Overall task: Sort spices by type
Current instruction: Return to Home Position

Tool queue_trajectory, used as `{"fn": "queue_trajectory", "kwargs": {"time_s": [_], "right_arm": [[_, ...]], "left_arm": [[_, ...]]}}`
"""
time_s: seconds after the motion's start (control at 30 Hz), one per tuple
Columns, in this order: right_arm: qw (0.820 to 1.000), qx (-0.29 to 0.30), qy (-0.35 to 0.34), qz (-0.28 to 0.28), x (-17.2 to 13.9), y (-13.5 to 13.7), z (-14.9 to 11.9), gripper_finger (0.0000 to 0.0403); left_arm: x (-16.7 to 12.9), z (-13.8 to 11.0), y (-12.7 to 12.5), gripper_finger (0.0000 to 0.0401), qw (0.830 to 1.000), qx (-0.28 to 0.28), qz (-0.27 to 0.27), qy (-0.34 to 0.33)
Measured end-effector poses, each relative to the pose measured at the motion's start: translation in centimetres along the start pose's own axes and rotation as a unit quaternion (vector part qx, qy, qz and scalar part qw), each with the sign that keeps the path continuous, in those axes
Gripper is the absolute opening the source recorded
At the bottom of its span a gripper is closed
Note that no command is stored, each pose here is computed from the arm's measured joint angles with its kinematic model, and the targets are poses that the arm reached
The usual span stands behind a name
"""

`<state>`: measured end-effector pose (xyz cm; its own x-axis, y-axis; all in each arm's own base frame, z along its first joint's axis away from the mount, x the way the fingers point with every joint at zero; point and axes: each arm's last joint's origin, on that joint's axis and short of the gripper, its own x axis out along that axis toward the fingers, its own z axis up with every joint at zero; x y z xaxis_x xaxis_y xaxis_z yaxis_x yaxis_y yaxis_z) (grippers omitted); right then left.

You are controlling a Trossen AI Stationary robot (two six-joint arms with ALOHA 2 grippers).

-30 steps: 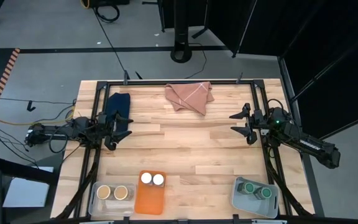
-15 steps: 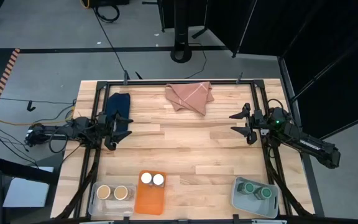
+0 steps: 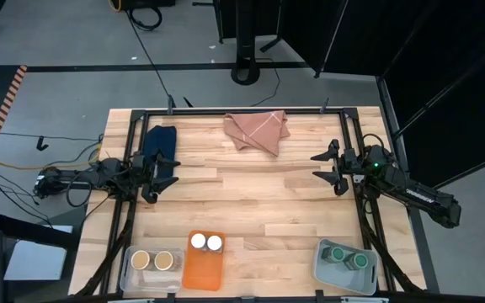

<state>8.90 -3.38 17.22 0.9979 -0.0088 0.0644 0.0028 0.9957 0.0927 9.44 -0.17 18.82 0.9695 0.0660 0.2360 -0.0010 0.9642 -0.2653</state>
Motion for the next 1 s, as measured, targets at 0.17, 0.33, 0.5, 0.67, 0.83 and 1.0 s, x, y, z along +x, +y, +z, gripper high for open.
{"fn": "queue_trajectory", "kwargs": {"time_s": [0.17,0.33,0.5,0.67,0.83,1.0], "right_arm": [[1.0,0.0,0.0,0.0,0.0,0.0,0.0,0.0263],[1.0,0.0,0.0,0.0,0.0,0.0,0.0,0.026],[1.0,0.0,0.0,0.0,0.0,0.0,0.0,0.0263],[1.0,0.0,0.0,0.0,0.0,0.0,0.0,0.0265],[1.0,0.0,0.0,0.0,0.0,0.0,0.0,0.0263],[1.0,0.0,0.0,0.0,0.0,0.0,0.0,0.0266]], "left_arm": [[0.0,0.0,0.0,0.0284,1.0,0.0,0.0,0.0],[0.0,0.0,0.0,0.0284,1.0,0.0,0.0,0.0],[0.0,0.0,0.0,0.0284,1.0,0.0,0.0,0.0],[0.0,0.0,0.0,0.0284,1.0,0.0,0.0,0.0],[0.0,0.0,0.0,0.0284,1.0,0.0,0.0,0.0],[0.0,0.0,0.0,0.0284,1.0,0.0,0.0,0.0]]}}
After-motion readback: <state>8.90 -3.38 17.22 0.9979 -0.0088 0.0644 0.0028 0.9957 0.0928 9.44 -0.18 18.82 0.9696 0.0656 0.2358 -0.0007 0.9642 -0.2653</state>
